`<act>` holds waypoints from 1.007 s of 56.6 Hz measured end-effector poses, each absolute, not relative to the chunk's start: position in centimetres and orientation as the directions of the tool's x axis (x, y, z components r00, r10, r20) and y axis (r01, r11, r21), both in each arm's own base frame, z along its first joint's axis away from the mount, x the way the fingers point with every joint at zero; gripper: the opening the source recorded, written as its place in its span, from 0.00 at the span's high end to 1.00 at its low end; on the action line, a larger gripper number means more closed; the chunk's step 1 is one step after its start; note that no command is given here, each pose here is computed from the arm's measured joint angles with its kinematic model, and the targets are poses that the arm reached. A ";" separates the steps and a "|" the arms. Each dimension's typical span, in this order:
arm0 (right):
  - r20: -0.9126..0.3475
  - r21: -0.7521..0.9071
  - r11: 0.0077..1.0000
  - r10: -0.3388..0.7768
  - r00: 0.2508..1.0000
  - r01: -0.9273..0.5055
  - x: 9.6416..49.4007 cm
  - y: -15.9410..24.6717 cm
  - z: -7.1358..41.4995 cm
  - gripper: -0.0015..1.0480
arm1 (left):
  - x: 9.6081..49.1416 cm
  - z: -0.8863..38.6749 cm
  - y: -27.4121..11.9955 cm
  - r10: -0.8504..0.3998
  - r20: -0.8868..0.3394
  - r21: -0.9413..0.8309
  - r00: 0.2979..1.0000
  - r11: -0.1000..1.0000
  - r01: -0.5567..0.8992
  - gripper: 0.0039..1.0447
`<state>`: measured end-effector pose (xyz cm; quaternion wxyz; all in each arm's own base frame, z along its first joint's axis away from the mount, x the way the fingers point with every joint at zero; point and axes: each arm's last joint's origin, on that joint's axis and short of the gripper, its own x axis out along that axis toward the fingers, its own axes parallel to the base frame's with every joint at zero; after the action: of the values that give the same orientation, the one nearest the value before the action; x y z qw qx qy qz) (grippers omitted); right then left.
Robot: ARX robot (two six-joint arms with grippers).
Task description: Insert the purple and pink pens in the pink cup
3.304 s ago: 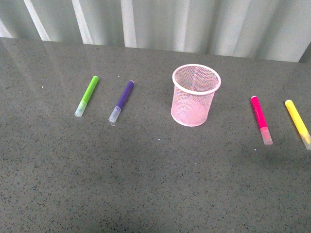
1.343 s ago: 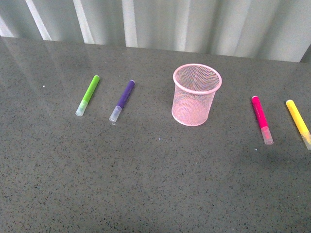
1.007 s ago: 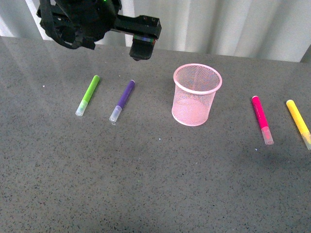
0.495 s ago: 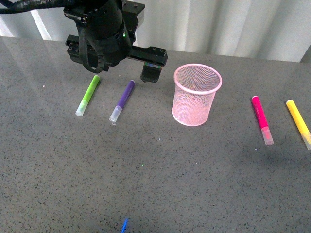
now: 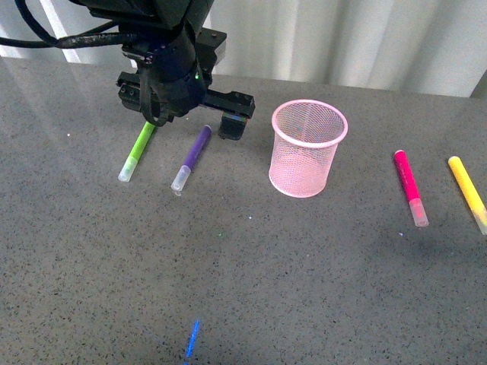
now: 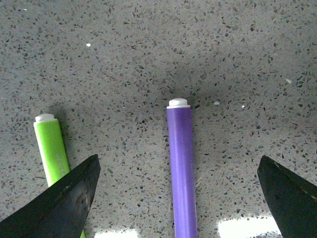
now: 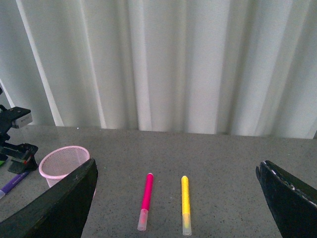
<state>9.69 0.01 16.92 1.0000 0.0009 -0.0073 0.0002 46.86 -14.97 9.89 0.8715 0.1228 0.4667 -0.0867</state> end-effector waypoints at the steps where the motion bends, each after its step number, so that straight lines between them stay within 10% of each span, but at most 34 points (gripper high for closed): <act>1: 0.015 0.002 1.000 0.000 1.000 0.000 9.7 0.0 16.9 0.07 | 46.9 9.7 -15.0 -0.036 -0.837 0.135 0.547 0.954 0.268 0.06; 34: 0.015 0.002 1.000 0.000 1.000 0.000 9.7 0.0 16.9 0.07 | 48.6 7.4 -15.5 -0.032 -0.848 0.131 0.530 0.955 0.267 0.07; 57: 0.015 0.002 1.000 0.000 1.000 0.000 9.7 0.0 16.9 0.07 | 48.7 7.2 -15.6 -0.015 -0.844 0.148 0.536 0.955 0.258 0.61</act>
<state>9.69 0.01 16.92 1.0000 0.0009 -0.0073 0.0002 48.75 -15.56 7.15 0.8670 0.1283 0.4750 -0.0787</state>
